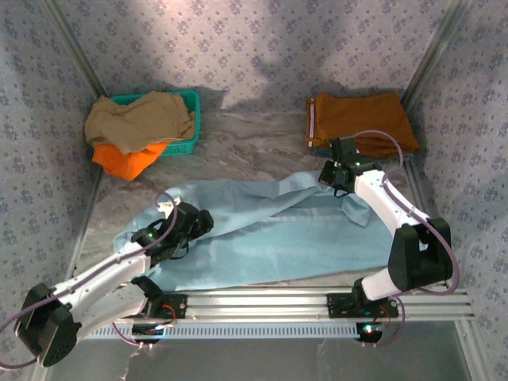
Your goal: Fold and stack the trousers
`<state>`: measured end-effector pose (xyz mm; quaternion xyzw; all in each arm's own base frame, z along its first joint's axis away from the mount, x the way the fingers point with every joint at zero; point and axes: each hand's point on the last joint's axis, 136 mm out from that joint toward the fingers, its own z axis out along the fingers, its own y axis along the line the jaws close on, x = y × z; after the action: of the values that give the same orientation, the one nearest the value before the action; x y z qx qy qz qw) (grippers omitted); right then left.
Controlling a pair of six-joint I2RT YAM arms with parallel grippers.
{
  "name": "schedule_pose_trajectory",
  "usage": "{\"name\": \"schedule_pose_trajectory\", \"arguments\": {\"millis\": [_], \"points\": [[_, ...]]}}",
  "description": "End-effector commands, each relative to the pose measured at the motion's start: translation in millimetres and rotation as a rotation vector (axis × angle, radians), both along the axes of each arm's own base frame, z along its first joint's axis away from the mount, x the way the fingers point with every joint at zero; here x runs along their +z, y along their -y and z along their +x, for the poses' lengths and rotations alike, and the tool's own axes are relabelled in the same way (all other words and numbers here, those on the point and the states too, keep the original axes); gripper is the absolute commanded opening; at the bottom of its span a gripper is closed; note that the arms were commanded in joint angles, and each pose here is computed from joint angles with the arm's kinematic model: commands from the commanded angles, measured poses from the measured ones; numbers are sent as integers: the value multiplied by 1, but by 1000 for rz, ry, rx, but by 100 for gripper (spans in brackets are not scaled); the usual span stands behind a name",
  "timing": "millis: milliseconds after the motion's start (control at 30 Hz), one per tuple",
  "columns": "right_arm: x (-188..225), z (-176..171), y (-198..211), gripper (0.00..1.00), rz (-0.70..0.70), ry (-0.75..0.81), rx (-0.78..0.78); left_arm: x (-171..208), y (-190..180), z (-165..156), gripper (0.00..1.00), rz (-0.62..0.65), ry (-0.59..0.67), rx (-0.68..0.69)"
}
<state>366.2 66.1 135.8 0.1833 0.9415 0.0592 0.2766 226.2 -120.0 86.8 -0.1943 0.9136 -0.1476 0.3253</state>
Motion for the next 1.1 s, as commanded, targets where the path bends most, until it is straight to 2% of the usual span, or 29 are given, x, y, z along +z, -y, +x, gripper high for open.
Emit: {"name": "schedule_pose_trajectory", "arguments": {"millis": [0,100,333,533,733,867,933,1000,1067], "points": [[7,-4,6,0,18,23,-4,-13,7,-12,95,-60,-31,-39],[9,-5,10,0,27,29,-10,-11,37,-19,94,-181,-22,-133],[5,-2,15,0,55,35,-21,16,88,-48,99,-121,11,-429],[0,2,16,0,75,32,-23,38,103,-70,100,-88,25,-581],[-4,8,16,0,89,30,-21,63,82,-64,97,-38,97,-528],[-6,8,17,0,93,26,-20,39,71,-71,99,-24,14,-475],[-5,9,17,0,98,28,-18,22,64,-76,100,18,-56,-457],[-4,10,17,0,101,33,-17,17,40,-76,100,138,-106,-386],[-4,10,15,0,107,34,-13,28,25,-71,100,204,-73,-339]]}}
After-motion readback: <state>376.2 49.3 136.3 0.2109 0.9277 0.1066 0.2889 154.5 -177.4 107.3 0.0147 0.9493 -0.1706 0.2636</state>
